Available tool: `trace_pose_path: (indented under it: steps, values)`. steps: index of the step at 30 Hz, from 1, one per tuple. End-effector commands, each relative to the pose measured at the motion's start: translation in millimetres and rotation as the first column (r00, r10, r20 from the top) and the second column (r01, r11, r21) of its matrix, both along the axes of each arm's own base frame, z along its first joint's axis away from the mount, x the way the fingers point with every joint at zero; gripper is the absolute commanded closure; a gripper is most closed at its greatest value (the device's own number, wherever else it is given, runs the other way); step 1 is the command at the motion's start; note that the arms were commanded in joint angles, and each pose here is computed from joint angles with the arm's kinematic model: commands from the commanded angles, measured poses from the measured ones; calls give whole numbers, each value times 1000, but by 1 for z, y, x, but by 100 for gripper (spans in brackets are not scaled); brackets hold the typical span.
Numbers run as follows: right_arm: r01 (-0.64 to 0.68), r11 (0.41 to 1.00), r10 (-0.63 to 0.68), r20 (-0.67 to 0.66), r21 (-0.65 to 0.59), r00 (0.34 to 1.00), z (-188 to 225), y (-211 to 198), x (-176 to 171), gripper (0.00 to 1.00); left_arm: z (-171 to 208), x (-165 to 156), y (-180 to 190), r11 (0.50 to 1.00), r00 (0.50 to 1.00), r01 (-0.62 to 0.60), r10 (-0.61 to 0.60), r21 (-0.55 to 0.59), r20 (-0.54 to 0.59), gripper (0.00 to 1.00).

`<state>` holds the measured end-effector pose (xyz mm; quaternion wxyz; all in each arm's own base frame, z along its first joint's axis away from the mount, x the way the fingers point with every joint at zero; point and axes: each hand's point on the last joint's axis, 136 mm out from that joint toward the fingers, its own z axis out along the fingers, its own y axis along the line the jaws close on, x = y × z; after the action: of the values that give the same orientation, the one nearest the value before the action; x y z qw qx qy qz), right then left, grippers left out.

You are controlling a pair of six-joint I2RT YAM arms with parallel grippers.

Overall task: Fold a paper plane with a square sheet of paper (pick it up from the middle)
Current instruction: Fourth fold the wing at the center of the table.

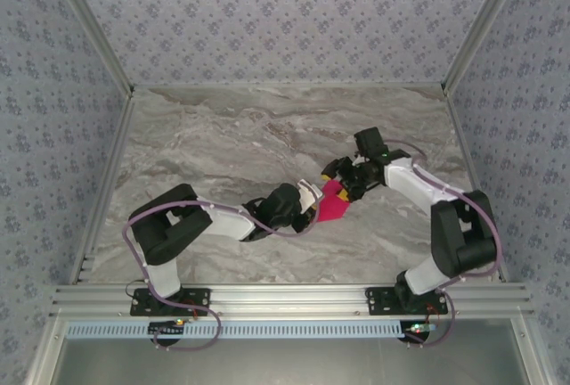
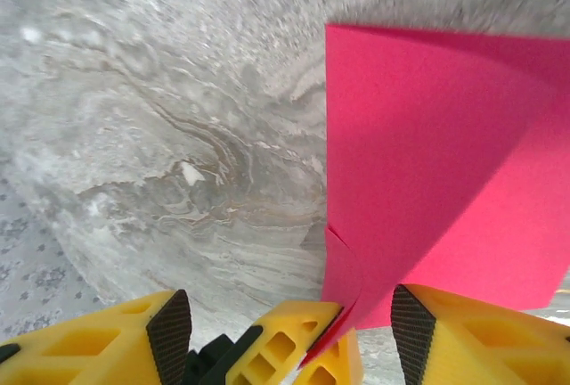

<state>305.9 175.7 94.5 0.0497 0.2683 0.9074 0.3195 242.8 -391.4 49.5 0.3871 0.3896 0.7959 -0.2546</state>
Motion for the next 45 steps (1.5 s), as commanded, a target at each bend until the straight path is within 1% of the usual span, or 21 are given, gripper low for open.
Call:
trace_pose_path:
  steps: [1,5,7,14,18,23,30,36,45]
  values:
    - [-60,998,61,120,-15,991,7,-12,-2,34,2,1,-6,999,994,-21,16,-39,-112,92]
    - [-82,995,92,200,-58,976,7,-24,-9,33,3,-2,-9,997,978,-33,19,-65,-207,92]
    - [-98,993,109,234,-59,966,5,-24,-13,34,3,-4,-10,996,967,-41,20,-80,-254,92]
    - [-134,991,131,297,-10,946,-11,-19,-24,43,4,-7,-17,988,916,-99,44,-118,-399,93]
    - [-150,989,143,311,0,940,-18,-17,-28,45,-2,-9,-22,985,881,-126,55,-121,-469,93]
    - [-164,986,162,296,-18,941,-31,-18,-30,47,-4,-9,-25,978,852,-159,68,-134,-520,93]
    - [-166,986,164,275,-17,947,-43,-17,-29,51,-9,-6,-26,964,810,-222,99,-145,-578,93]
    - [-173,985,169,267,-9,949,-47,-14,-26,50,-8,-4,-25,952,779,-255,99,-169,-620,92]
    - [-193,981,188,239,-2,953,-55,-6,-24,49,-10,-4,-29,945,737,-271,80,-184,-671,90]
